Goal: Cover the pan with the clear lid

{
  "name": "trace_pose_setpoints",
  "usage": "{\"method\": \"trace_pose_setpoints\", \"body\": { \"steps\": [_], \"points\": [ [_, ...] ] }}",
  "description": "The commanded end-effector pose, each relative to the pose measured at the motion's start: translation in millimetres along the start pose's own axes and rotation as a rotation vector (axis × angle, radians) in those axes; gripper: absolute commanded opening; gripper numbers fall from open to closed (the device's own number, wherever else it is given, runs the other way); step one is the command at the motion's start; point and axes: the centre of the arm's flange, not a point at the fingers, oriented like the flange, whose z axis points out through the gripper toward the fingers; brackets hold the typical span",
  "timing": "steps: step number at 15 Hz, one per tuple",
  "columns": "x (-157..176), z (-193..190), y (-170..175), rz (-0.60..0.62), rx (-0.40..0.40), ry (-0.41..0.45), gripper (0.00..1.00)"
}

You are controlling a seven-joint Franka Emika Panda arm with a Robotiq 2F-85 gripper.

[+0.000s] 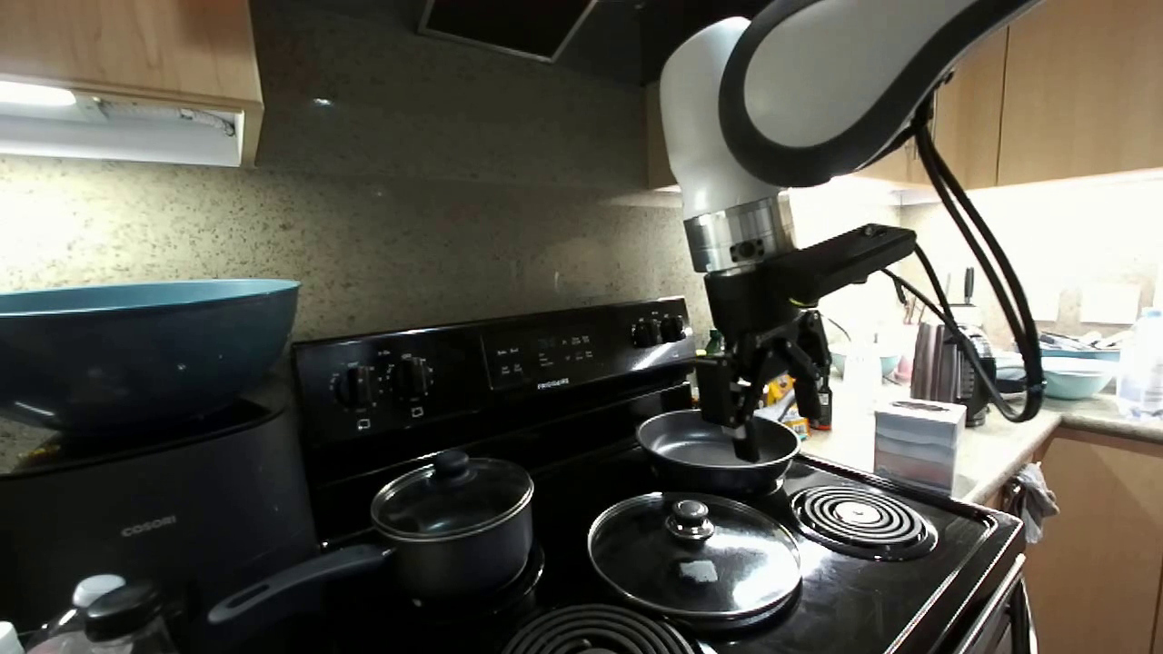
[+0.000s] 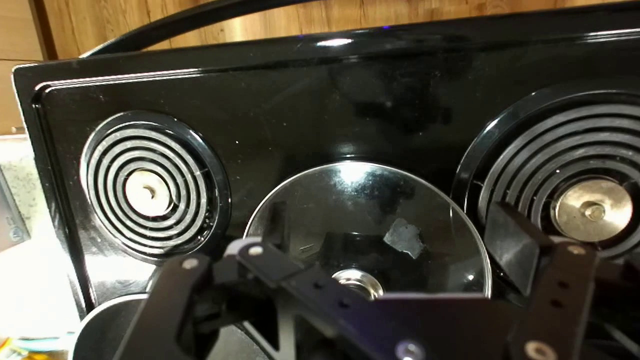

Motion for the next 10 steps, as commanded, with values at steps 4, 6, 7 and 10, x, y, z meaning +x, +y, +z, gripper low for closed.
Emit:
{"method": "trace_pose_setpoints", "body": {
  "steps": [4,6,7,10],
  "points": [
    [70,24,-5,0.0,-0.018,-0.046,1.0],
    [59,26,0,-0.001,-0.008,-0.05,1.0],
    [64,29,0,0.001,-0.008,-0.056,1.0],
    [64,29,0,0.0,-0.007,-0.058,1.0]
  ]
}}
